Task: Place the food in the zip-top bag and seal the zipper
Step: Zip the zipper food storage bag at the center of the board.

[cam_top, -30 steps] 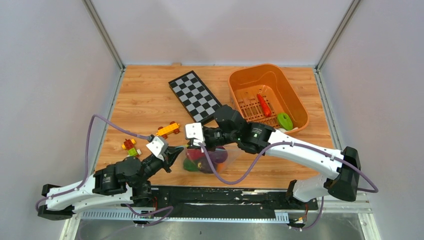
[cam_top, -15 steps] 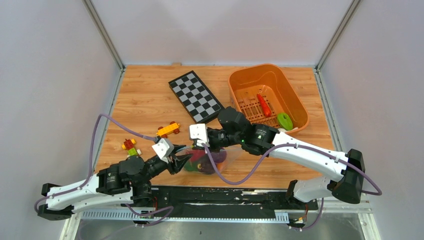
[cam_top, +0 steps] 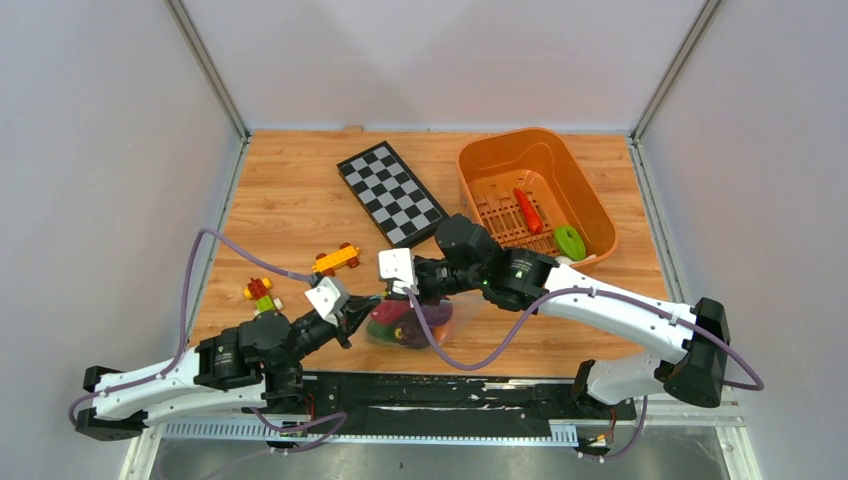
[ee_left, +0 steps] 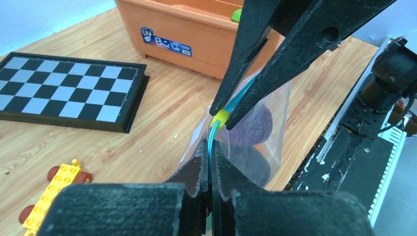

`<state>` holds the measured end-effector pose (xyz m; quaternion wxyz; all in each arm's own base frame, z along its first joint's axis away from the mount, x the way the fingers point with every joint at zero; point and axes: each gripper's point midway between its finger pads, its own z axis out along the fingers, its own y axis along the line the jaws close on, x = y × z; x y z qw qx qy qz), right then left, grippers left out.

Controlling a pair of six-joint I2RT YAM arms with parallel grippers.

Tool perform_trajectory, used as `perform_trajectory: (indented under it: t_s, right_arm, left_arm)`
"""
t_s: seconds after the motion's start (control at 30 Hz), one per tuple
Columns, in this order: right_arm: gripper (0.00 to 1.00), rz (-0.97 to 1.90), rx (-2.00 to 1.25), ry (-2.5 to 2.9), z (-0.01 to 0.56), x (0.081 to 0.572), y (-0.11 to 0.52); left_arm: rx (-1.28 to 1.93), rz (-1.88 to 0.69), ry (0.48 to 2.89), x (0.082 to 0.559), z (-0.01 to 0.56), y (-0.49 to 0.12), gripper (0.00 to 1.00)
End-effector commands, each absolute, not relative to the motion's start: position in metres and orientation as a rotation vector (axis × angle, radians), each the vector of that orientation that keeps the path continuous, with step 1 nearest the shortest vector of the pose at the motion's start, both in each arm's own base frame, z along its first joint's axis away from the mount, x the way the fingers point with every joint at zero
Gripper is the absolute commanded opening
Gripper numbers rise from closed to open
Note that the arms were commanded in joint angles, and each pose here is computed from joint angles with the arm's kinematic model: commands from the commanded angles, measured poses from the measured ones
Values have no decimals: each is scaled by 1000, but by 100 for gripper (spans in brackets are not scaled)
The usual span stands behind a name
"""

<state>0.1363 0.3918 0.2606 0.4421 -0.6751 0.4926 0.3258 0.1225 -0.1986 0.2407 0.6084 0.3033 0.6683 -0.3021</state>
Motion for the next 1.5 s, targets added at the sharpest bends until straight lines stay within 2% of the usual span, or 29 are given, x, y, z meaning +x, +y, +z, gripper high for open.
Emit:
perform_trajectory:
  t_s: [0.0, 0.53, 1.47]
  right_arm:
    - [0, 758, -1623, 1248, 269, 145, 385]
    - [0, 633, -1506, 1334, 264, 149, 336]
    - [0, 335, -1253, 1517, 256, 172, 248]
  left_arm:
    - [608, -674, 1539, 131, 253, -188, 0]
    - [410, -611, 1553, 146, 255, -153, 0]
    - [271, -544, 1549, 159, 256, -134, 0]
